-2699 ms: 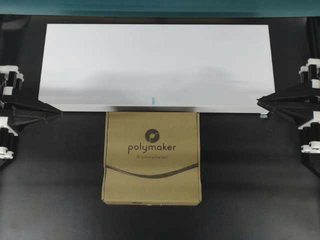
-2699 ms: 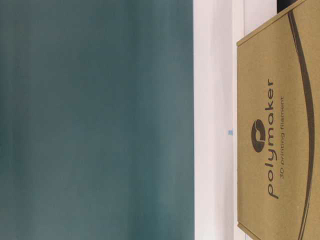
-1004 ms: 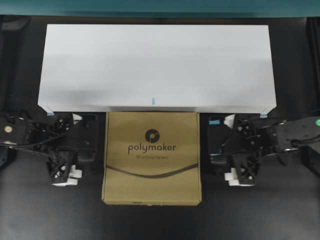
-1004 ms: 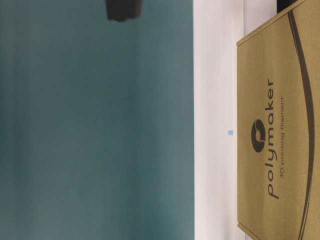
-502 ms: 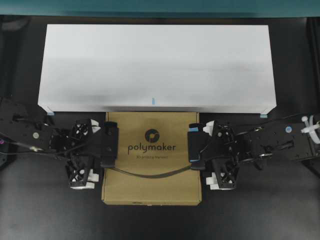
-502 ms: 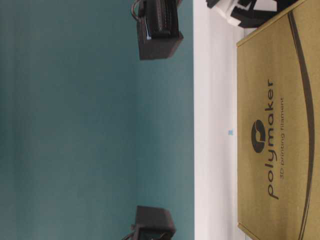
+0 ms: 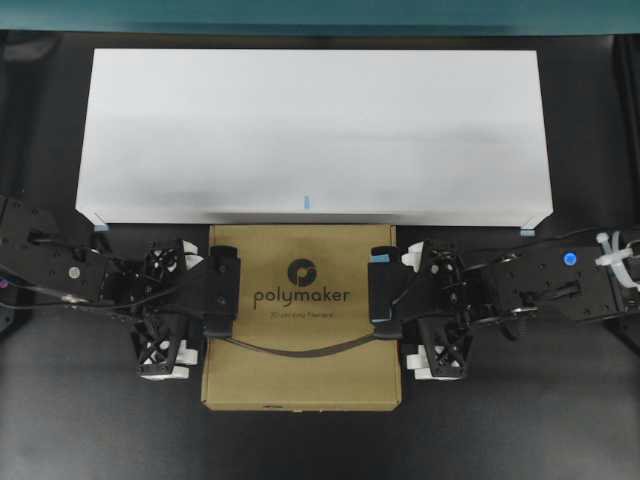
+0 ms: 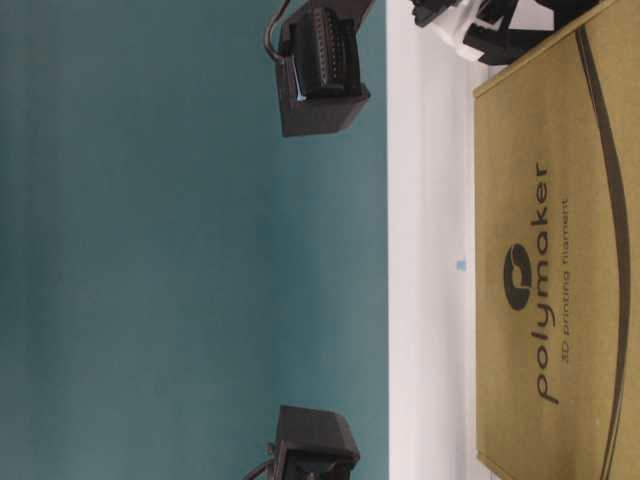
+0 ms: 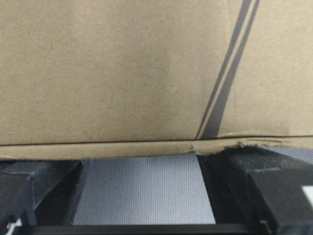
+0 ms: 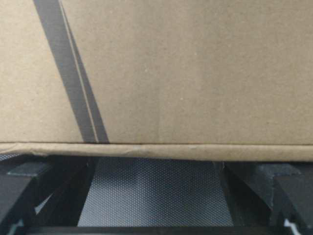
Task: Place the cardboard box on the stand after clamping it between your arms.
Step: 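Press both grippers against the box sides, clamping it between them, then lift the clamped box and carry it back over the white stand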
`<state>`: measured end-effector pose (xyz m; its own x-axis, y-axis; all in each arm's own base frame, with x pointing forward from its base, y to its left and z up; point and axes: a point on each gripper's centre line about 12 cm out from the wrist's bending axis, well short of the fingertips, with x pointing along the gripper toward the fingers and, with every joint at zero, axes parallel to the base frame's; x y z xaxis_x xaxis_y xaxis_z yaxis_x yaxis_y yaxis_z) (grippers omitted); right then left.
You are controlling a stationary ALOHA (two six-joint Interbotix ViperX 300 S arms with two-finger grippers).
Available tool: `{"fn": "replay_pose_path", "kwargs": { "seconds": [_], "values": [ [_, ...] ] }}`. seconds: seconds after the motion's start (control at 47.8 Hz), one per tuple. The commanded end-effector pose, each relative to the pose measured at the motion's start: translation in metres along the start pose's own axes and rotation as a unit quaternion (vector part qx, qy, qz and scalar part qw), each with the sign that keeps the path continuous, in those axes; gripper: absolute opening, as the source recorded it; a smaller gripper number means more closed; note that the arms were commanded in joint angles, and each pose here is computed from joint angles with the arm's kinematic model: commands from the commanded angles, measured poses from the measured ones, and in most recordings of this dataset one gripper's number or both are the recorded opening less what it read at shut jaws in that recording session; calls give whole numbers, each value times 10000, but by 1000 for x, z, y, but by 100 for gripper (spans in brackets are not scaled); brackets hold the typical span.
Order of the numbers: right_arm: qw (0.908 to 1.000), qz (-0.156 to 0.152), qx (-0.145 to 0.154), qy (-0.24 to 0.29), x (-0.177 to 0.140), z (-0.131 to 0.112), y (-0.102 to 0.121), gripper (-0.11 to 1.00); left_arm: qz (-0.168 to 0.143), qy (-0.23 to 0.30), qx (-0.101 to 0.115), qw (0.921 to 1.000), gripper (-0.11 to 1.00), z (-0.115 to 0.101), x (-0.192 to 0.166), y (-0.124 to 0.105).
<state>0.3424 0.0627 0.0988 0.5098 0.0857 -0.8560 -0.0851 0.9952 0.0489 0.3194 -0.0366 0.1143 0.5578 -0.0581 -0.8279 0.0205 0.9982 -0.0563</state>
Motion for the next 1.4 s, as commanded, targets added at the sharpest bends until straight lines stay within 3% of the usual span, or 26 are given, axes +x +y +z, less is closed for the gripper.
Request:
{"fn": "replay_pose_path", "kwargs": {
  "seconds": [0.0,0.23,0.439,0.544,0.753,1.046,1.234,1.381],
  "values": [
    [9991,88,11,-414,-13,28,7,82,-31,-290,18,9996,77,21,-12,-3],
    [9982,141,214,-545,-70,66,10,82,18,-288,29,9996,76,48,-56,-4],
    [9980,20,319,-537,-144,102,-3,82,215,-574,-121,9980,76,96,-133,11],
    [9979,-60,363,-538,-164,114,-11,82,368,-714,-67,9967,76,115,-164,23],
    [9990,-181,73,-403,-156,114,-24,82,501,-382,97,9980,76,113,-149,36],
    [9988,-351,-279,-194,-132,108,-47,82,687,-210,48,9974,76,112,-132,59],
    [9979,-519,-310,-242,-119,108,-70,82,909,-135,114,9957,76,112,-131,86],
    [9969,-696,-282,-237,-108,104,-95,82,1150,-60,-18,9933,76,109,-129,117]
  ]
}}
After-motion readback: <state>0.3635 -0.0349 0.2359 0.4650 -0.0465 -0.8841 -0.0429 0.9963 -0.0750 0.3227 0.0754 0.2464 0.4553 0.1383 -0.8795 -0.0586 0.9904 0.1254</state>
